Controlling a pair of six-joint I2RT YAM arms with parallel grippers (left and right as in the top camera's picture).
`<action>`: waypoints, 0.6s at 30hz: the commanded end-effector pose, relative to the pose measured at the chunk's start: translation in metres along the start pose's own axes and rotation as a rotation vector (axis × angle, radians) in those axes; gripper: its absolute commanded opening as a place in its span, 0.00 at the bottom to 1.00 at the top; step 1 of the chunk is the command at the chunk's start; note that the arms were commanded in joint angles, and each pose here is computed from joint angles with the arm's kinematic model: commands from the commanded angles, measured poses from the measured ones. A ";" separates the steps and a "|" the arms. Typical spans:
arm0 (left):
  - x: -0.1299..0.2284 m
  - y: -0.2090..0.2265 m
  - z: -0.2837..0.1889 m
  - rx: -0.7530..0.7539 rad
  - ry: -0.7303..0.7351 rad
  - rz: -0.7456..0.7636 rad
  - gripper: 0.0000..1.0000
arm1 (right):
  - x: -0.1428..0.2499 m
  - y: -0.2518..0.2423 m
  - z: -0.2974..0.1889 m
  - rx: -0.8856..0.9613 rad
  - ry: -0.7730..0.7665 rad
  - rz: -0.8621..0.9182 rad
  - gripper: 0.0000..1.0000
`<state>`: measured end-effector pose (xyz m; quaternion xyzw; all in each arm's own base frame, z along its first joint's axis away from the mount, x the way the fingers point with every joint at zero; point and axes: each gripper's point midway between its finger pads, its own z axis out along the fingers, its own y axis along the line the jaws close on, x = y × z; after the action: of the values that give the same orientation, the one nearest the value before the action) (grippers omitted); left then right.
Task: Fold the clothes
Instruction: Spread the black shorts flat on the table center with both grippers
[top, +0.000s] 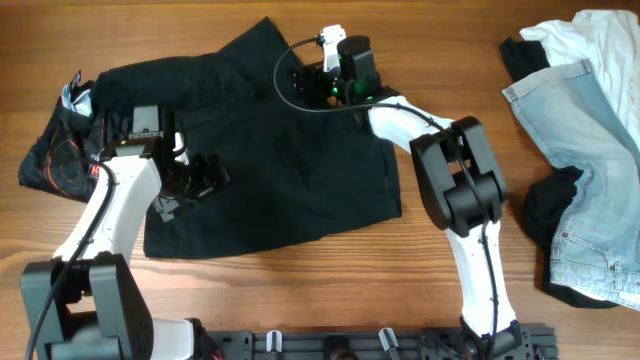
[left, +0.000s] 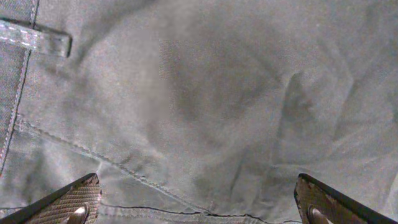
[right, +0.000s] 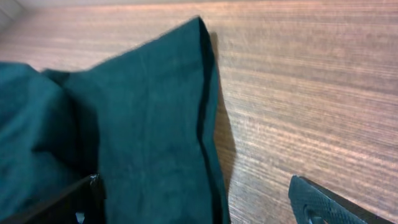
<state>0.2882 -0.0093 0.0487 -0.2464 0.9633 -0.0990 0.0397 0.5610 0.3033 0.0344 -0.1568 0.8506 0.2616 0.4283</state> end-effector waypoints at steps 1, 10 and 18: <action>0.001 -0.001 -0.003 0.013 0.001 0.010 1.00 | 0.027 0.014 0.019 0.000 0.038 -0.117 1.00; 0.004 0.000 -0.003 0.008 0.012 0.008 1.00 | 0.072 -0.019 0.015 0.339 0.179 -0.181 0.22; -0.010 -0.012 -0.004 0.066 -0.040 0.023 1.00 | 0.025 -0.113 -0.057 0.592 0.204 -0.040 0.16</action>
<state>0.2929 -0.0096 0.0494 -0.2453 0.9628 -0.1025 0.0487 0.5534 0.2433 0.0033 -0.1301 0.9165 0.0296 0.3772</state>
